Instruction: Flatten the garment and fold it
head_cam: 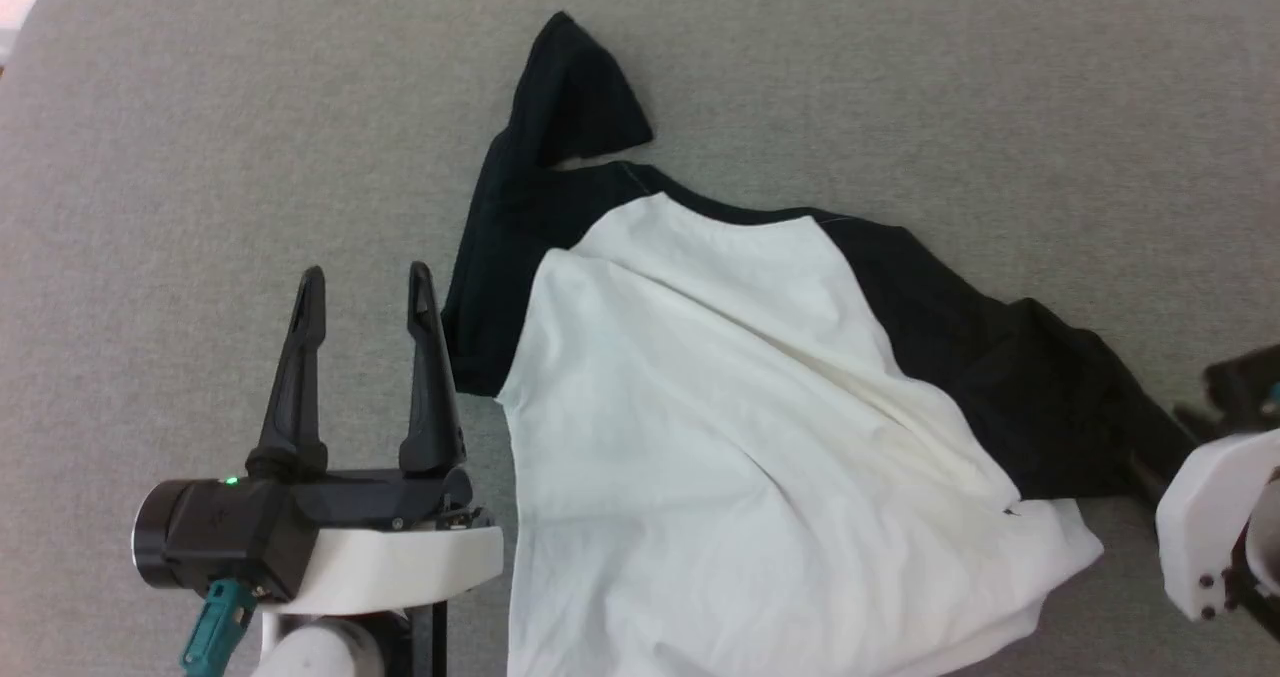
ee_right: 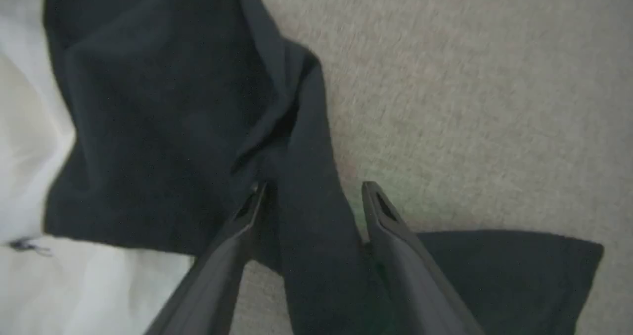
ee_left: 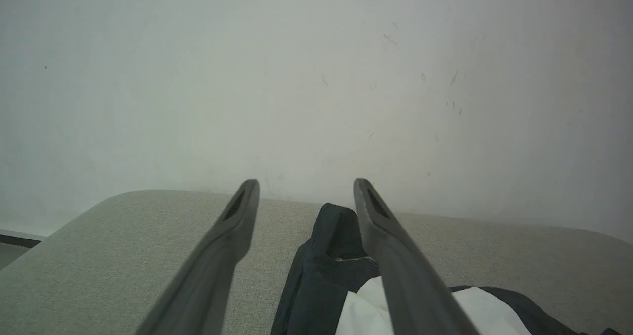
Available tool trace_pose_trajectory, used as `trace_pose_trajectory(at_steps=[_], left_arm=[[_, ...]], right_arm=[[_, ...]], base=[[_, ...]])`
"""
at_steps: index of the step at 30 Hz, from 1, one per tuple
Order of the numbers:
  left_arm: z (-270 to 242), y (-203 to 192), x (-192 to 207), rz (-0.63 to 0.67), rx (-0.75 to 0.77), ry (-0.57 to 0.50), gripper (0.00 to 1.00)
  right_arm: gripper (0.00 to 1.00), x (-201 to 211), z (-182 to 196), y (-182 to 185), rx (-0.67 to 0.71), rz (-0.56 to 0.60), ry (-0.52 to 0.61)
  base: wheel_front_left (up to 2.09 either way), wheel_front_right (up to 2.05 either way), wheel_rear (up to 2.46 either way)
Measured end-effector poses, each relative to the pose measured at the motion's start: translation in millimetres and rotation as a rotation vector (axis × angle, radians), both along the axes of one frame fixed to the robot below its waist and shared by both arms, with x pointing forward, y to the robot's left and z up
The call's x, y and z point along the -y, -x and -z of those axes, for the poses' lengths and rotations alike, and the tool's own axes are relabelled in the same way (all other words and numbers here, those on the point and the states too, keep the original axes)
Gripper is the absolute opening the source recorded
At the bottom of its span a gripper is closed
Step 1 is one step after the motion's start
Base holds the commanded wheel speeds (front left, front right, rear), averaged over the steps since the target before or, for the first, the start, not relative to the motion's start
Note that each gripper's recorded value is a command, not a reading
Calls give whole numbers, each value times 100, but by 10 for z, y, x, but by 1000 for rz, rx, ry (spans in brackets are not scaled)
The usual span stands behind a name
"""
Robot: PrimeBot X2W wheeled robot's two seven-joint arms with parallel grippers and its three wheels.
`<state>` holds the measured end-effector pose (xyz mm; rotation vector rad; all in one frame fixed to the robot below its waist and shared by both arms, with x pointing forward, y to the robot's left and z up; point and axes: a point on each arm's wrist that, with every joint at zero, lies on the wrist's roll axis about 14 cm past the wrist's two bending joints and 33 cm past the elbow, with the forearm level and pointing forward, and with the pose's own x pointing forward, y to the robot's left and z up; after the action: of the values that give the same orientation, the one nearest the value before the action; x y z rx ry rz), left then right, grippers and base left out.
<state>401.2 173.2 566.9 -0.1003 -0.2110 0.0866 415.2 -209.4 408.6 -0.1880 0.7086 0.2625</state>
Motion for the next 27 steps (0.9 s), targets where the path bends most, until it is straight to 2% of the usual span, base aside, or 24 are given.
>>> trace_pose_trajectory(at_steps=[2, 5, 6, 7, 8, 11, 14, 21, 24, 27], left_arm=[[23, -3, -14, -5, -4, 0, 100], [60, -11, -56, -13, -12, -8, 100], [72, -14, -68, -15, -15, -10, 100], [84, -20, -80, -18, -18, -11, 100], [98, -25, -91, -22, -22, -12, 100], [123, -34, -98, -24, -26, -11, 100], [139, -30, -90, -22, -30, -3, 100], [46, -28, -71, -13, 1, 1, 100], [55, -23, -82, -14, 0, 0, 100], [131, -8, -95, -20, -25, 3, 100]], right_arm=[[100, -18, 210, 101, -106, -33, 26], [100, -43, 348, 150, -181, -68, 39], [50, -43, 364, 141, -189, -77, 41], [12, -38, 369, 120, -188, -75, 38], [0, -42, 377, 106, -187, -79, 39], [0, -62, 325, 12, -141, -60, 3], [0, 70, 181, -124, -60, -38, 31], [0, 826, -567, -545, 168, 30, 261], [0, 1076, -724, -608, 183, 39, 348], [0, 1354, -709, -618, 139, 58, 431]], base=[[0, 0, 0], [0, 0, 0], [0, 0, 0], [0, 0, 0], [0, 0, 0], [0, 0, 0], [0, 0, 0], [0, 0, 0], [0, 0, 0], [0, 0, 0]])
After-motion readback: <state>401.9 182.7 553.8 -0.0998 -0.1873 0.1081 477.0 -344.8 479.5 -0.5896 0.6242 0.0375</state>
